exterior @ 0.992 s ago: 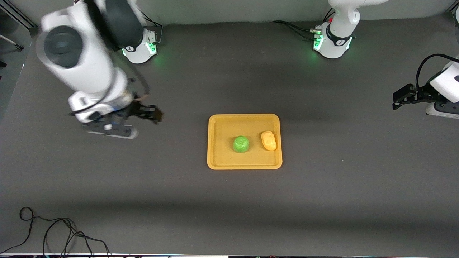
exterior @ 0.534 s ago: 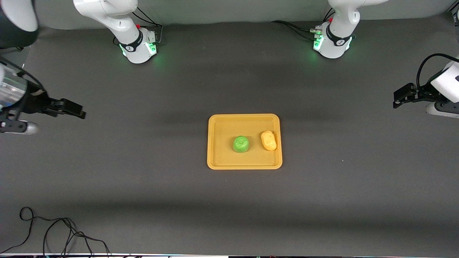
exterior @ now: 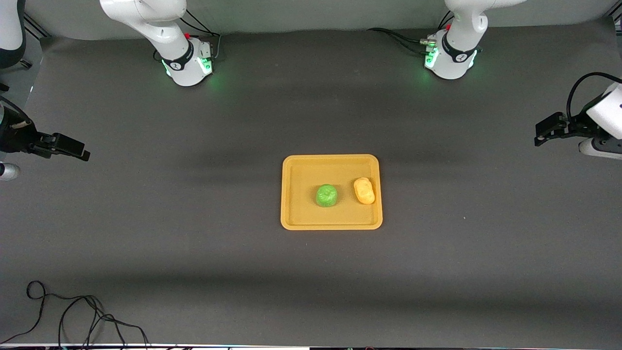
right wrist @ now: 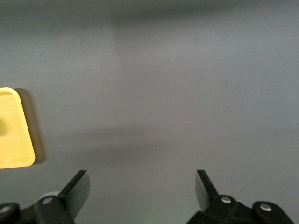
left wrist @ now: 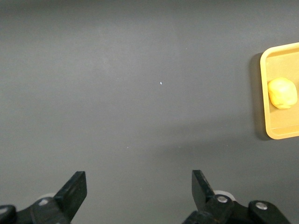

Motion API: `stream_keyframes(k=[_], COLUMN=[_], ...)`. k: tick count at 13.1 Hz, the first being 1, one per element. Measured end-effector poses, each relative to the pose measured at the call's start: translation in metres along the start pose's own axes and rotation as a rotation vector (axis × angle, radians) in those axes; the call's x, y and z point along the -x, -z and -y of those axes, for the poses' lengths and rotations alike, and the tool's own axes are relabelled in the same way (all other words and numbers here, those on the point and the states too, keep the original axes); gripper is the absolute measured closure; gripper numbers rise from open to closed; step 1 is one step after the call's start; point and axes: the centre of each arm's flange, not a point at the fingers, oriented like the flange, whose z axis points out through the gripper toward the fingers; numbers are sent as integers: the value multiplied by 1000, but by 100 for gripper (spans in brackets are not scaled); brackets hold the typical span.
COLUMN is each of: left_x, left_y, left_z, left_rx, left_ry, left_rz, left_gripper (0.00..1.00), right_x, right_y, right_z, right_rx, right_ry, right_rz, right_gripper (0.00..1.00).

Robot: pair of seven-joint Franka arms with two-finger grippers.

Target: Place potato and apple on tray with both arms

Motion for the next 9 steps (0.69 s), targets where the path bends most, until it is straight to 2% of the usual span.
stream_keyframes(k=[9], left_x=[-4], left_y=[2], left_z=[2], left_rx=[-2], left_ry=[9], left_rz=[-13], left_gripper=[0], right_x=[7], right_y=[4], right_z=[2], right_rx=[-2], right_ry=[7], right_rz=[-13], right_gripper=[0])
